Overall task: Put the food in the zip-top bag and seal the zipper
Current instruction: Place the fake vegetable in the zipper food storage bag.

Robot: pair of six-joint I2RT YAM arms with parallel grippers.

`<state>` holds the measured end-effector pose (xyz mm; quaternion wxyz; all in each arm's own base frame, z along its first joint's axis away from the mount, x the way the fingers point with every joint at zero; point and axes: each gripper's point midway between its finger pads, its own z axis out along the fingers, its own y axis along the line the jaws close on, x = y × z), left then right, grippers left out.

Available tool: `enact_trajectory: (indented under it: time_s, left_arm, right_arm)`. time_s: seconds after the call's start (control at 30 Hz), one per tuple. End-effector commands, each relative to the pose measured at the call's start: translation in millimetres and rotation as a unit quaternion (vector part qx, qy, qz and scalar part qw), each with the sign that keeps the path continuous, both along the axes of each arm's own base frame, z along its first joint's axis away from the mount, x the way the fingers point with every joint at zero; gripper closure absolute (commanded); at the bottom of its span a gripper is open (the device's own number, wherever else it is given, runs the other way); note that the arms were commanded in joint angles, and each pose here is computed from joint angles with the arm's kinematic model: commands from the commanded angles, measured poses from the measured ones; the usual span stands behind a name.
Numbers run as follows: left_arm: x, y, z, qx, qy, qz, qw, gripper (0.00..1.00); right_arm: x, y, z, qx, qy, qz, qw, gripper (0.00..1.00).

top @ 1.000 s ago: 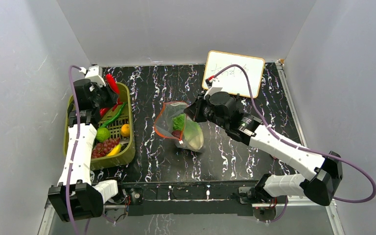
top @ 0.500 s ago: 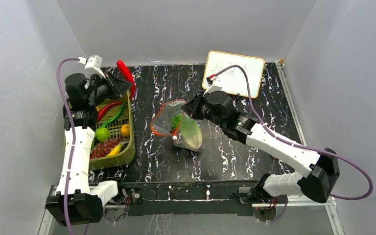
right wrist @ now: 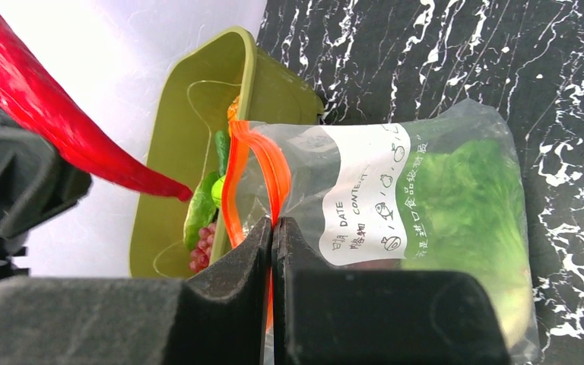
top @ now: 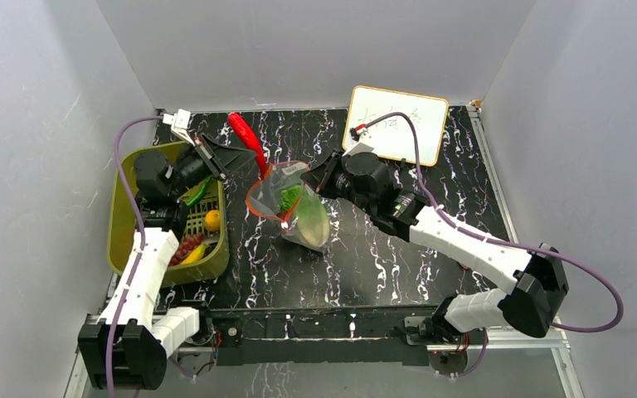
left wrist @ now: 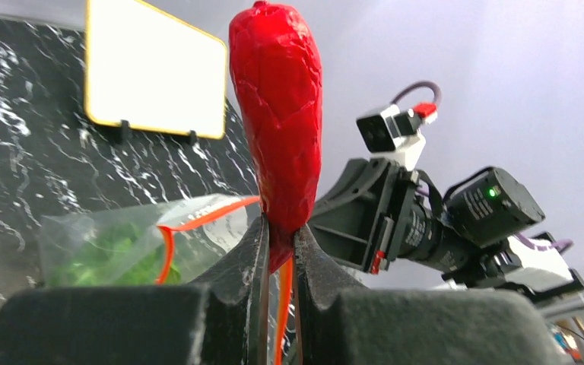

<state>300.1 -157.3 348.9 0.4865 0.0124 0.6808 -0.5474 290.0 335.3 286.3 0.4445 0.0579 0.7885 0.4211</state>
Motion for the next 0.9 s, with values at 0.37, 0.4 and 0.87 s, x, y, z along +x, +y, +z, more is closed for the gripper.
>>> enact_trajectory:
  time_s: [0.37, 0.4, 0.87]
  left_arm:
    - [-35, -36, -27, -0.042, -0.002, -0.047, 0.998, 1.0]
    - [-37, -37, -29, -0.042, 0.0, -0.05, 0.998, 1.0]
    - [-51, -49, -72, 0.009, 0.041, -0.067, 0.997, 1.0]
  right_arm:
    - [11, 7, 70, 0.107, -0.047, -0.021, 0.993, 1.0]
    - [12, 7, 70, 0.107, -0.047, -0.022, 0.993, 1.0]
    - [14, 10, 70, 0.106, -0.047, -0.022, 0.993, 1.0]
